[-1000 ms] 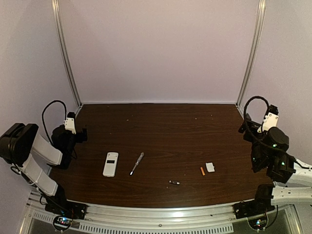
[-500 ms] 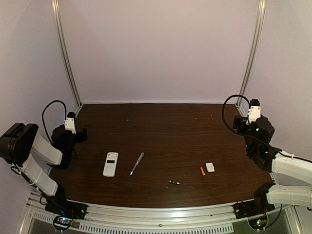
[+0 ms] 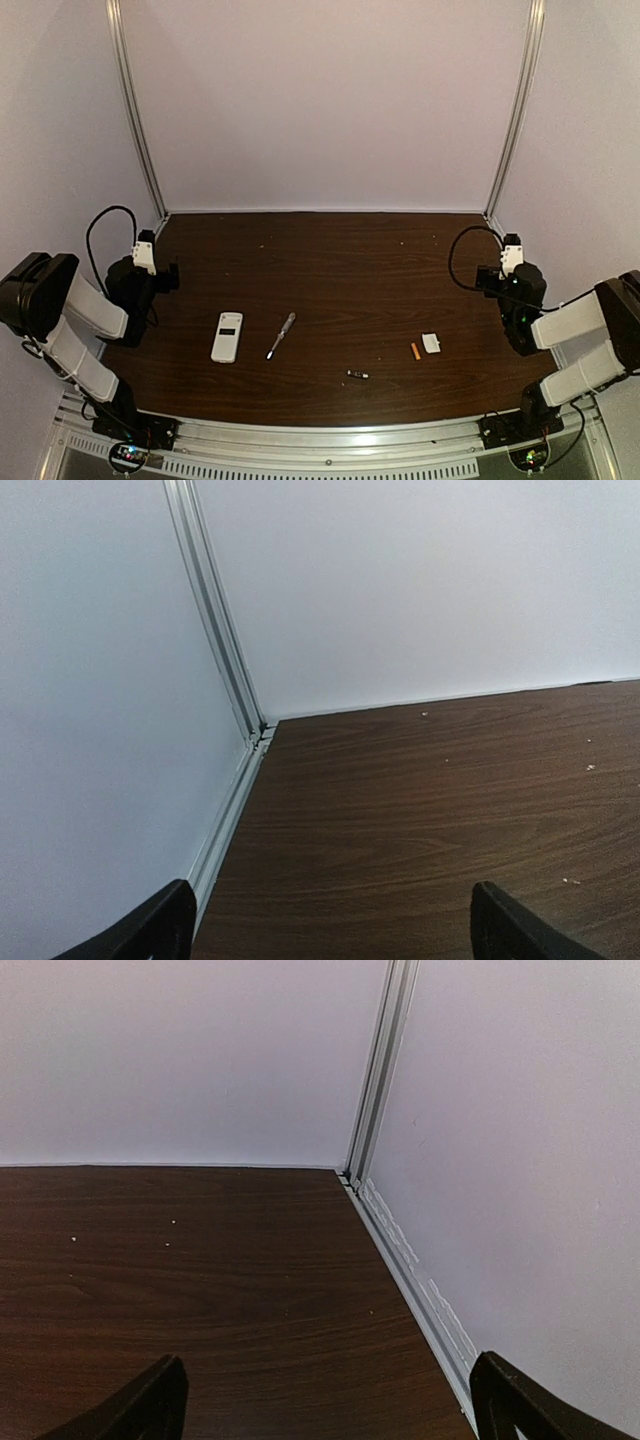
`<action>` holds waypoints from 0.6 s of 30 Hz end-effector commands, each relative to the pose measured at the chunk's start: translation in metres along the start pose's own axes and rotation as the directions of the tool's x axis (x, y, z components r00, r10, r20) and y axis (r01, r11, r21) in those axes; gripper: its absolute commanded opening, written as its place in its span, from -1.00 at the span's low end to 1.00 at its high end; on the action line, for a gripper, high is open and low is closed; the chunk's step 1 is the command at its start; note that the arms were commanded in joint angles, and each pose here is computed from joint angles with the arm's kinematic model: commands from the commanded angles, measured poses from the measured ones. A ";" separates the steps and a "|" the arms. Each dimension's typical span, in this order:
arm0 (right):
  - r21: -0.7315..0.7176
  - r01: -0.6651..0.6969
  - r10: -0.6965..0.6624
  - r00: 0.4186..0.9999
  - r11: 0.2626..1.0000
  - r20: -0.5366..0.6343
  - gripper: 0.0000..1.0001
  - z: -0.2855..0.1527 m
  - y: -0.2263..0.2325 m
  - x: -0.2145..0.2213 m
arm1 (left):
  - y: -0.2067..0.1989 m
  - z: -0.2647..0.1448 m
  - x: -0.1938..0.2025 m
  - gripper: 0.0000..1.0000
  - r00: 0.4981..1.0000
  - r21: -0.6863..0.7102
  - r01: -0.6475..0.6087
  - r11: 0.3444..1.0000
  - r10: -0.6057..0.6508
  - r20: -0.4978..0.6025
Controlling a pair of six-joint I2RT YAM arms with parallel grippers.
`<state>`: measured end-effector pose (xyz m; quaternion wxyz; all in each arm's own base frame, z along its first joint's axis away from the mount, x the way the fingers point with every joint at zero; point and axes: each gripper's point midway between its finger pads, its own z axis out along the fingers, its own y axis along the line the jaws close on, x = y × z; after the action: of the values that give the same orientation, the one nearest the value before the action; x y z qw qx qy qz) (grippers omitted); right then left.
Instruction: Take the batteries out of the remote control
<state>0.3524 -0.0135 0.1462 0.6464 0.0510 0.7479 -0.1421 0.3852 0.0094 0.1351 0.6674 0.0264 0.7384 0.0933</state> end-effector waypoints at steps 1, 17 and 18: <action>-0.074 -0.102 0.111 0.986 0.992 0.128 0.99 0.002 0.005 -0.021 | 0.001 -0.001 -0.006 0.95 0.999 -0.001 0.013 1.000 -0.013 0.034; -0.076 -0.108 0.113 0.991 0.991 0.065 0.99 0.028 0.009 -0.002 | 0.001 -0.001 -0.007 0.95 0.999 -0.002 0.013 1.000 -0.013 0.036; -0.076 -0.109 0.113 0.992 0.991 0.061 0.99 0.028 0.009 -0.001 | 0.001 -0.001 -0.006 0.95 0.999 -0.001 0.013 1.000 -0.013 0.034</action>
<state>0.3760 -0.0101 0.1425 0.6816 0.0570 0.7239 -0.0899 0.3852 0.0093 0.1351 0.6674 0.0265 0.7384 0.0932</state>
